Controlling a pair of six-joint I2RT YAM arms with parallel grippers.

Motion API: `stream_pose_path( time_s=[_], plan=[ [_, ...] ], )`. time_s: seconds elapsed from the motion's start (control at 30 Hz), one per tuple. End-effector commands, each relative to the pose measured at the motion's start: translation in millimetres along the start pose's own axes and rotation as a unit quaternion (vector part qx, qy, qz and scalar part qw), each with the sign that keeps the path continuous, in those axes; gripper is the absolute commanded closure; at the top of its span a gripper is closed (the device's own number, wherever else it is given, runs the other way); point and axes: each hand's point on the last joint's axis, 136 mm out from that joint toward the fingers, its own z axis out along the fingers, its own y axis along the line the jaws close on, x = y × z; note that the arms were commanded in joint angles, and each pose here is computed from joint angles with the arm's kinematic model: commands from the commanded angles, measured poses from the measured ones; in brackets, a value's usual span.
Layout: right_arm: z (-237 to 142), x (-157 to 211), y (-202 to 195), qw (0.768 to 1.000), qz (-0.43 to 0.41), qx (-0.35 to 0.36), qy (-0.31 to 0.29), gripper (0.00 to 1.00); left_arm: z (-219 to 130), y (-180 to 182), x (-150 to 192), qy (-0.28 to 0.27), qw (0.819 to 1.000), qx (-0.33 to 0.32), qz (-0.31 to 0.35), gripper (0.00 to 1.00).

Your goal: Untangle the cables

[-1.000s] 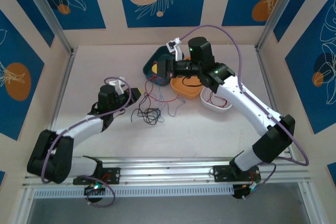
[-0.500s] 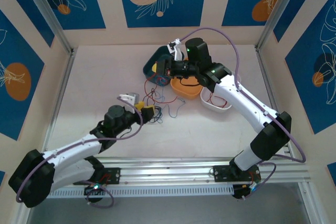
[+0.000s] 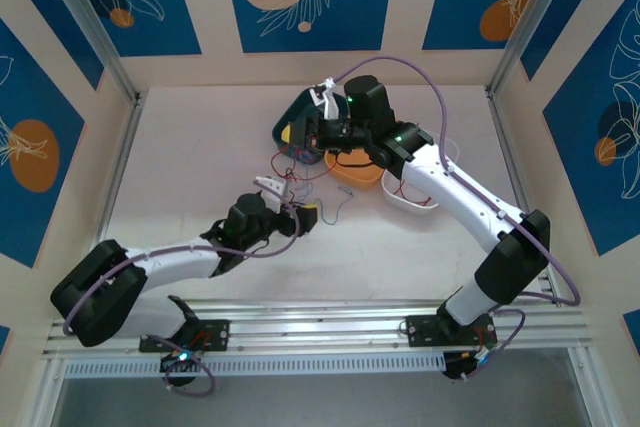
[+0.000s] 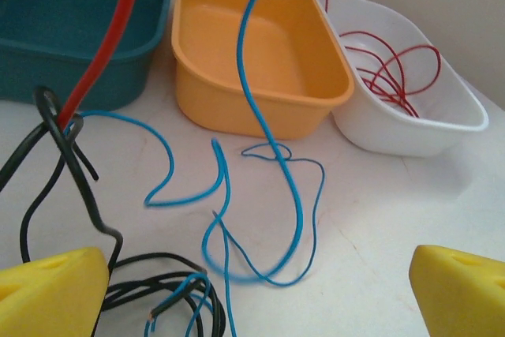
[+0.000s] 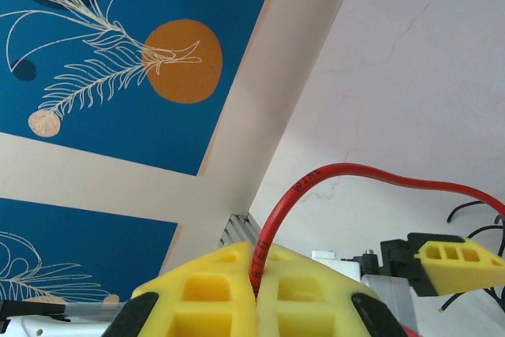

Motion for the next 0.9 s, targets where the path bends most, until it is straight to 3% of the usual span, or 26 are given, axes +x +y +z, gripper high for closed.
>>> stream_pose_path(
  time_s=[0.0,0.17,0.2,0.27,0.37,0.53,0.87],
  plan=[
    [2,-6,17,1.000,-0.006,-0.021,-0.007,1.00,9,0,-19,-0.036,0.999,-0.015,-0.003,0.01],
    [3,-2,24,1.000,-0.010,-0.030,-0.001,1.00,20,17,-9,-0.025,0.998,-0.059,-0.030,0.05],
    [2,-1,27,0.999,-0.012,-0.032,0.000,1.00,21,20,-8,-0.024,0.997,-0.064,-0.032,0.11],
    [-1,-1,29,0.999,-0.017,-0.030,-0.003,1.00,21,29,-3,-0.019,0.995,-0.090,-0.046,0.40],
    [-11,-3,29,1.000,-0.025,-0.015,-0.012,1.00,18,42,3,-0.015,0.992,-0.108,-0.066,0.71],
    [-38,-13,33,0.999,-0.042,0.006,-0.032,1.00,5,64,23,0.004,0.985,-0.141,-0.094,1.00],
    [-95,-25,60,0.994,-0.092,0.039,-0.038,1.00,-27,138,80,0.046,0.938,-0.243,-0.243,1.00]
  ],
)
